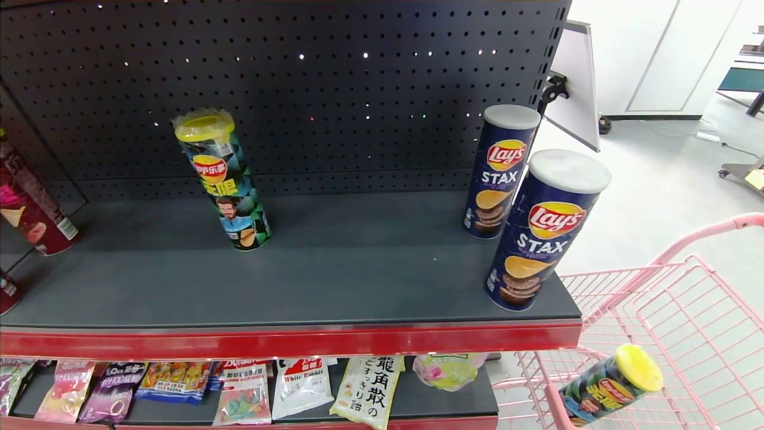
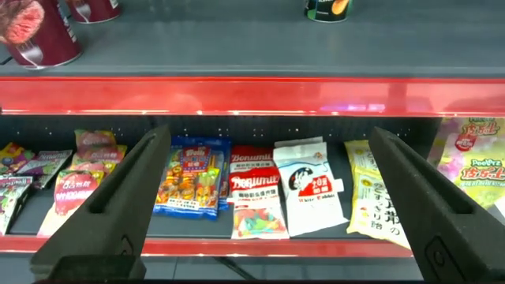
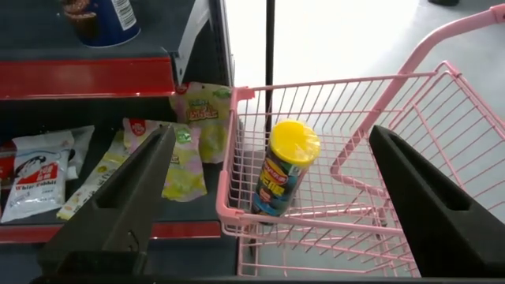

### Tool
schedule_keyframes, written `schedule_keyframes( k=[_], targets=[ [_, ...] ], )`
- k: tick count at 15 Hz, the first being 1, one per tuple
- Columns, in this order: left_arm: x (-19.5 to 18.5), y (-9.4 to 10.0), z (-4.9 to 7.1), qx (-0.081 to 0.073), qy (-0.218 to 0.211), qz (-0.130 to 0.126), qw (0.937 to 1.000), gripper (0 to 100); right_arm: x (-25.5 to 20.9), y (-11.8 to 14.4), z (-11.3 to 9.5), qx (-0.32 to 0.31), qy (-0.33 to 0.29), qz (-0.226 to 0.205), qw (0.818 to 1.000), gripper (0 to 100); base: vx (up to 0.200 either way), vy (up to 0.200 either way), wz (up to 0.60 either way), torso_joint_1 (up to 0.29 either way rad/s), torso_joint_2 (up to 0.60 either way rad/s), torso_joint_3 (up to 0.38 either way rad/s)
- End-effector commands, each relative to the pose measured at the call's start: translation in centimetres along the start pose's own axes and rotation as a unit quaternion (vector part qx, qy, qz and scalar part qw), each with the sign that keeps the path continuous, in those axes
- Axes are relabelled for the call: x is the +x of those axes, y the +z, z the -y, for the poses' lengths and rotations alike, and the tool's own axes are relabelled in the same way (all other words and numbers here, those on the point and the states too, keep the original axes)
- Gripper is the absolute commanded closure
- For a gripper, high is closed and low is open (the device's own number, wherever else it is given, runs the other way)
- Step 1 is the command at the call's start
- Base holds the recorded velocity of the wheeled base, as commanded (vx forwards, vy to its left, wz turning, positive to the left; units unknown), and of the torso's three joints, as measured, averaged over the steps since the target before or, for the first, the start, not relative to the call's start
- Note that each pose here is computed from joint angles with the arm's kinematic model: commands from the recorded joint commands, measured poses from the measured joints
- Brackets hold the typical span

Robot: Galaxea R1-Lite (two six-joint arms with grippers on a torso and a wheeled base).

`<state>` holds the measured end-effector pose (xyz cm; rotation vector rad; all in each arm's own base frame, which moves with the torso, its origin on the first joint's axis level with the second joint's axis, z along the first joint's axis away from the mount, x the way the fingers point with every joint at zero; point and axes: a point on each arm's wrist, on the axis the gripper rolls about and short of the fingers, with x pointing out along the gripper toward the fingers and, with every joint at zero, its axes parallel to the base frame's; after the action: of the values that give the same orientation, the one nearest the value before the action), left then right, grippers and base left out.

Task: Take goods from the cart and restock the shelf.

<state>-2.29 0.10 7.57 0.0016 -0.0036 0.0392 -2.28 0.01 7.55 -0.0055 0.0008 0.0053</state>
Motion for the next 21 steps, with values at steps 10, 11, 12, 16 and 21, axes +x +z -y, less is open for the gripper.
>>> schedule_keyframes(
  k=[10, 11, 12, 16, 21],
  targets=[
    [0.01, 0.01, 0.0, 0.0, 0.0, 0.0, 1.0, 0, 0.01, -0.01, 0.0, 0.0, 0.0, -0.001, 1.0, 0, -0.02, 0.0, 0.0, 0.001, 0.0, 0.0],
    [0.01, 0.01, 0.0, 0.0, 0.0, 0.0, 1.0, 0, 0.01, -0.01, 0.0, 0.0, 0.0, -0.001, 1.0, 0, -0.2, 0.0, 0.0, 0.007, 0.0, -0.002],
    [0.01, 0.01, 0.0, 0.0, 0.0, 0.0, 1.0, 0, 0.01, -0.01, 0.0, 0.0, 0.0, -0.001, 1.0, 0, -0.2, 0.0, 0.0, 0.012, 0.0, 0.002],
    [0.01, 0.01, 0.0, 0.0, 0.0, 0.0, 1.0, 0, 0.01, -0.01, 0.0, 0.0, 0.0, -0.001, 1.0, 0, 0.0, 0.0, 0.0, 0.0, 0.0, 0.0],
    [0.01, 0.01, 0.0, 0.0, 0.0, 0.0, 1.0, 0, 0.01, -0.01, 0.0, 0.0, 0.0, -0.001, 1.0, 0, 0.0, 0.0, 0.0, 0.0, 0.0, 0.0]
  ],
)
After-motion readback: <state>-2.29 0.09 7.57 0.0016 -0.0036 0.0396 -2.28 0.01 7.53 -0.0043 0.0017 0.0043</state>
